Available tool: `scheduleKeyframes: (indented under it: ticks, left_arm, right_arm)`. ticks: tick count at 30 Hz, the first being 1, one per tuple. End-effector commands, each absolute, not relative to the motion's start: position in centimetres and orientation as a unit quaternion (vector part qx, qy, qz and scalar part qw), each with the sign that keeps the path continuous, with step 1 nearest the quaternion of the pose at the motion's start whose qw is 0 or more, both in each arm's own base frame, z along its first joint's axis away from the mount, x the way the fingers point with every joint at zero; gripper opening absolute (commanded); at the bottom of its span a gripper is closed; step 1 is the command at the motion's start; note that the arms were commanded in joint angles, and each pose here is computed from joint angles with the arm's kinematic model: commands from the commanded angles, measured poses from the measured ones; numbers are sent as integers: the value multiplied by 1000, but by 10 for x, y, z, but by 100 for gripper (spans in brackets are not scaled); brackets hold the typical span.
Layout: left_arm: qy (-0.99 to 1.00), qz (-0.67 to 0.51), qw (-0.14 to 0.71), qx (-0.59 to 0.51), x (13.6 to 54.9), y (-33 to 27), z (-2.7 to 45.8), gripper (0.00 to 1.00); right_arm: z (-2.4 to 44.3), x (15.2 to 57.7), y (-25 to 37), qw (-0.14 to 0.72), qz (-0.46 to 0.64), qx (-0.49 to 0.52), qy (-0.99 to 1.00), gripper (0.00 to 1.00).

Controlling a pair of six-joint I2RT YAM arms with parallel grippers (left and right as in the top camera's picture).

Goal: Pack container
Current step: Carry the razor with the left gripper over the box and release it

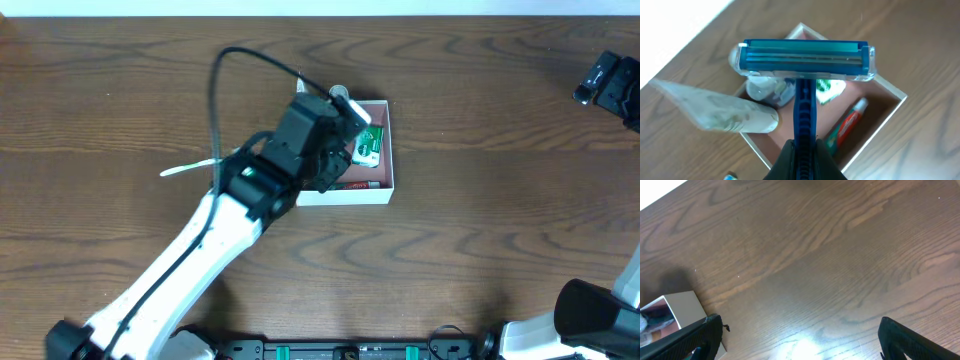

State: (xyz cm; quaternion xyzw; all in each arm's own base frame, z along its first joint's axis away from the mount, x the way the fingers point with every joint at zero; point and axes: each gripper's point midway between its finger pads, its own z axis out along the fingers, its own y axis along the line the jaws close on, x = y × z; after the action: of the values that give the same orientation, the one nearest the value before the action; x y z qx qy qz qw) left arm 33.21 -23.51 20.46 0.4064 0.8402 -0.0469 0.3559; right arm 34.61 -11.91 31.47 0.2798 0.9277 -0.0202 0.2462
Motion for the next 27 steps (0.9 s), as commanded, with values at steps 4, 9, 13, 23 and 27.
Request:
scheduleKeyframes:
  ticks: [4, 9, 13, 23, 27]
  left_arm:
    - [775, 12, 296, 559, 333, -247, 155, 6]
    - [722, 36, 245, 646, 322, -255, 122, 6]
    - [716, 69, 224, 658, 323, -254, 106, 6]
    - [714, 114, 250, 644, 337, -251, 119, 66]
    - [712, 122, 279, 632, 343, -253, 136, 66]
  right_arm:
    - [319, 345, -122, 253, -24, 289, 923, 99]
    - [319, 345, -122, 252, -24, 289, 923, 99]
    - [319, 345, -122, 252, -24, 289, 923, 99]
    - [319, 345, -122, 252, -24, 289, 923, 99]
    - [319, 345, -122, 253, -24, 289, 923, 99]
